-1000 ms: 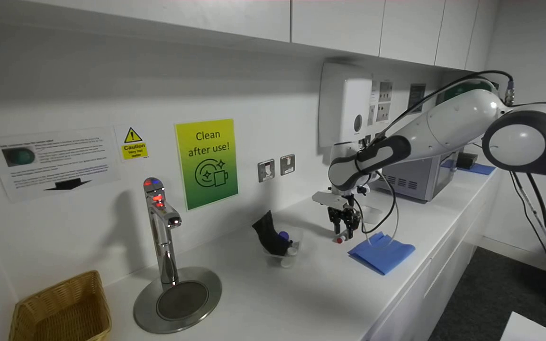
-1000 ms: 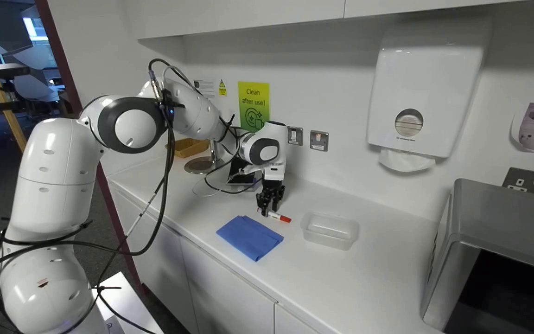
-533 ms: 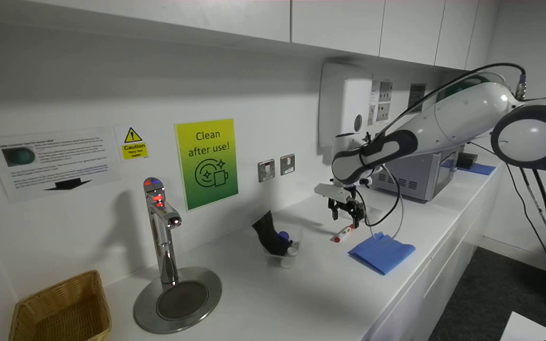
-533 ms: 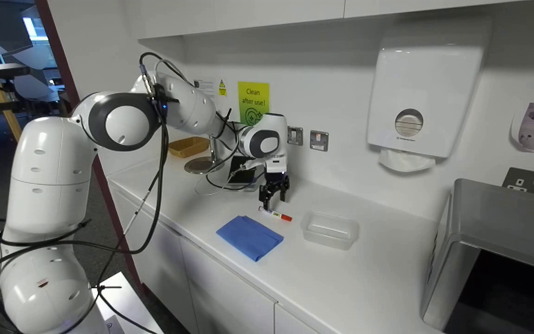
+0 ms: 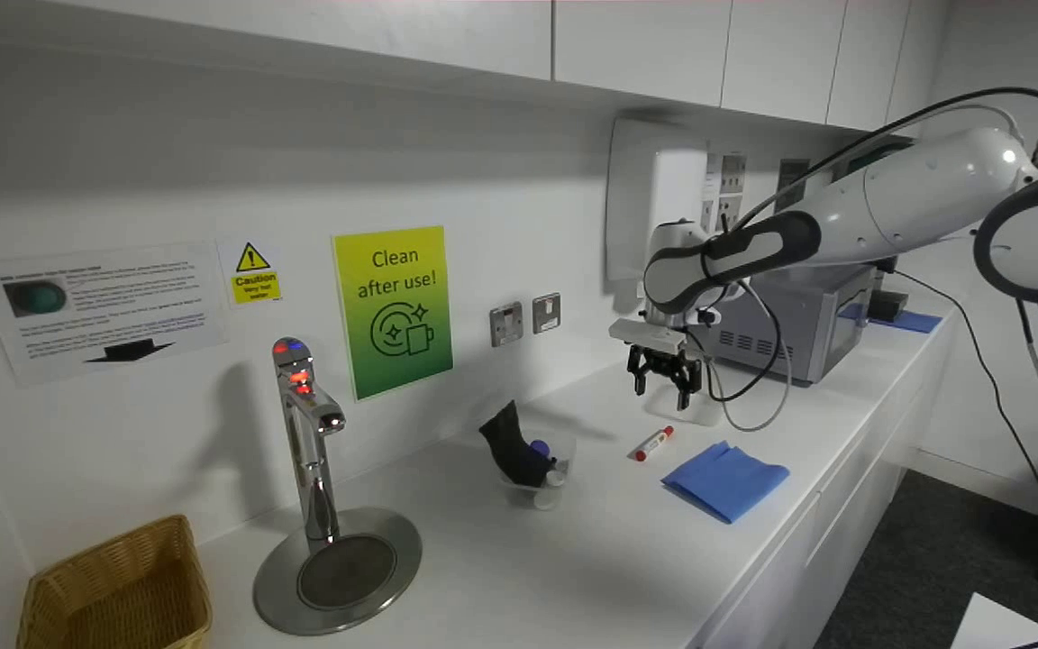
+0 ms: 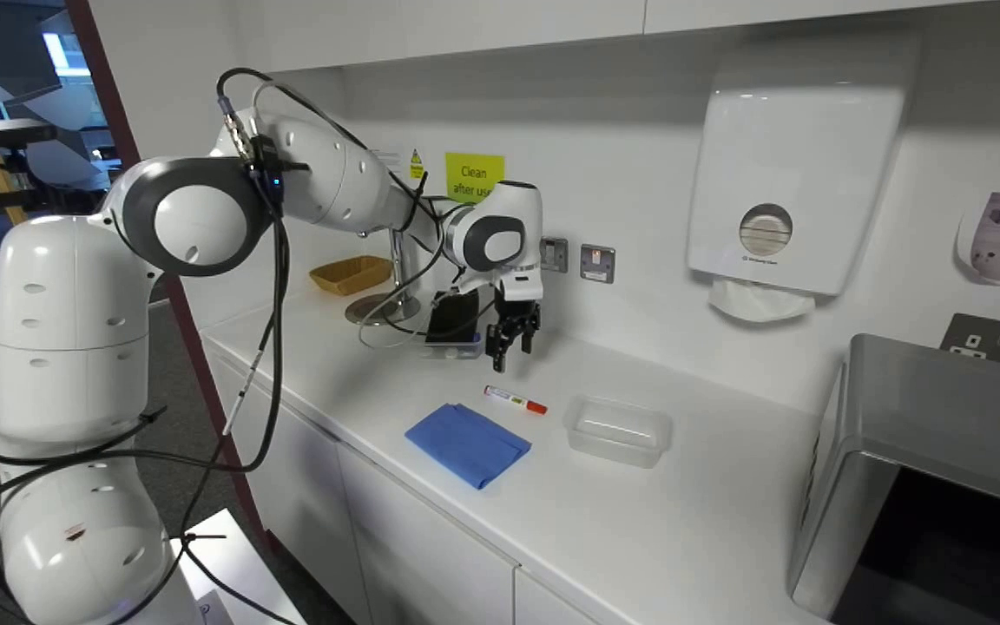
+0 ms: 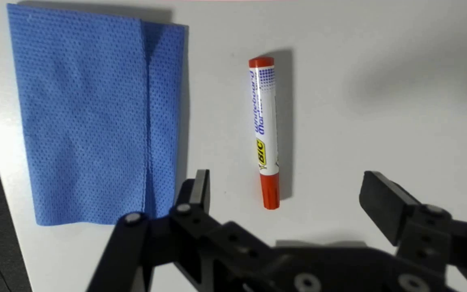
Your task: Take the marker out of the plastic bowl
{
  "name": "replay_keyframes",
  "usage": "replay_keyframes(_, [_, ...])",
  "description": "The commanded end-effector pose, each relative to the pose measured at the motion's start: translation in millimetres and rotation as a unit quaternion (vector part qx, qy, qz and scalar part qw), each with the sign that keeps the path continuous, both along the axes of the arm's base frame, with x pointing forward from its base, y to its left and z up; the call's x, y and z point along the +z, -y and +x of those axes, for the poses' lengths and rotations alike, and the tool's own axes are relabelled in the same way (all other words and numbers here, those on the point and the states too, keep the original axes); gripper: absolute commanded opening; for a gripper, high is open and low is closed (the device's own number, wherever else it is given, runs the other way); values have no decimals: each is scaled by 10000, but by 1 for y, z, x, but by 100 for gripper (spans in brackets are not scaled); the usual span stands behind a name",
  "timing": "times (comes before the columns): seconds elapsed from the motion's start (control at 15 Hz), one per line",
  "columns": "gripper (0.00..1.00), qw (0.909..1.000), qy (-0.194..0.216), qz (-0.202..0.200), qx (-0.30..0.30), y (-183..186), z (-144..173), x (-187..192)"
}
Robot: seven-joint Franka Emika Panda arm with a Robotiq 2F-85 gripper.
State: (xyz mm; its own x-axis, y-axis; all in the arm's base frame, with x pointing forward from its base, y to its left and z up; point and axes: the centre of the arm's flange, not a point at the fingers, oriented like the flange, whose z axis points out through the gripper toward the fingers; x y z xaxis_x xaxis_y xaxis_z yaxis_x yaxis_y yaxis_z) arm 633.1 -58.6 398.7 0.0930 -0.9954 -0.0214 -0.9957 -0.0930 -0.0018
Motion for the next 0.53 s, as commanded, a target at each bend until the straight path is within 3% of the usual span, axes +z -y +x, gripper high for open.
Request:
replay_keyframes(0.0, [100,9991,-277,260,192,4,-16,12])
replay_keyframes(0.07, [100,9984,-457,251,223,5,-18,10])
replay_keyframes(0.13, [100,9994,-300,118,107,1,-8,-2])
replay_keyframes(0.47, [100,9991,-391,120,112,0,-7,-11])
